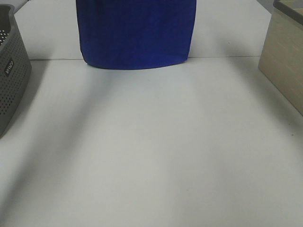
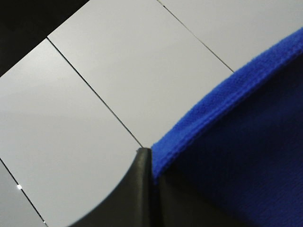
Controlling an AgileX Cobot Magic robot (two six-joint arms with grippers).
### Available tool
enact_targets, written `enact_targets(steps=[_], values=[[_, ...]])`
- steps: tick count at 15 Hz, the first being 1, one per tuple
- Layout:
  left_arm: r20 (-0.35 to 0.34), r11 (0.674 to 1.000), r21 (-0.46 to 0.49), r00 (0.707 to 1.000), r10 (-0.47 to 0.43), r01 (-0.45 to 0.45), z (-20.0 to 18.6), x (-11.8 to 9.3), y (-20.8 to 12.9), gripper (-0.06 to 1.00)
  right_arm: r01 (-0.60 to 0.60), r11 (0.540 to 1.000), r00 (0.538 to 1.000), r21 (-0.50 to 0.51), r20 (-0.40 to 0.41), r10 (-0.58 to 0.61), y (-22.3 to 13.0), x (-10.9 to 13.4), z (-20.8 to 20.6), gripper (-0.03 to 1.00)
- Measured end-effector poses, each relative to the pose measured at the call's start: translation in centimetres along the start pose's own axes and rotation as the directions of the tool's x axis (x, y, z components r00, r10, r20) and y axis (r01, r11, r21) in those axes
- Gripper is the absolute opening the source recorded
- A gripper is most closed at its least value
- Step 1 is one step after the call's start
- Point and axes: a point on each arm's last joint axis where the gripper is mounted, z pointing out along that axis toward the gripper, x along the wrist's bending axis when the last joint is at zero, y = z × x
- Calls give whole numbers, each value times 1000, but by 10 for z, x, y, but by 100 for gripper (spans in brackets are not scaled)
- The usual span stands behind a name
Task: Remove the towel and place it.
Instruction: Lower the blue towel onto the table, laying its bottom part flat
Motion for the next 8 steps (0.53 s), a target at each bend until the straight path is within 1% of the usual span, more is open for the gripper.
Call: enact_targets(steps=[1,4,5,8], values=[[-17,1000,-15,1000,3,-4,0,2,1,0,-2,999,1000,-42,14,2,4,-1,0,2],[-74,998,-58,997,5,-9,0,11,1,0,-53,991,998,-123,30,57,9,-1,0,2],[-75,998,-58,997,-4,0,0,12,0,0,-72,989,997,-128,29,76,8,-1,1,2],[-74,998,-58,997,-5,1,0,13,-1,0,-95,991,995,-97,19,98,-6,2,6,2]])
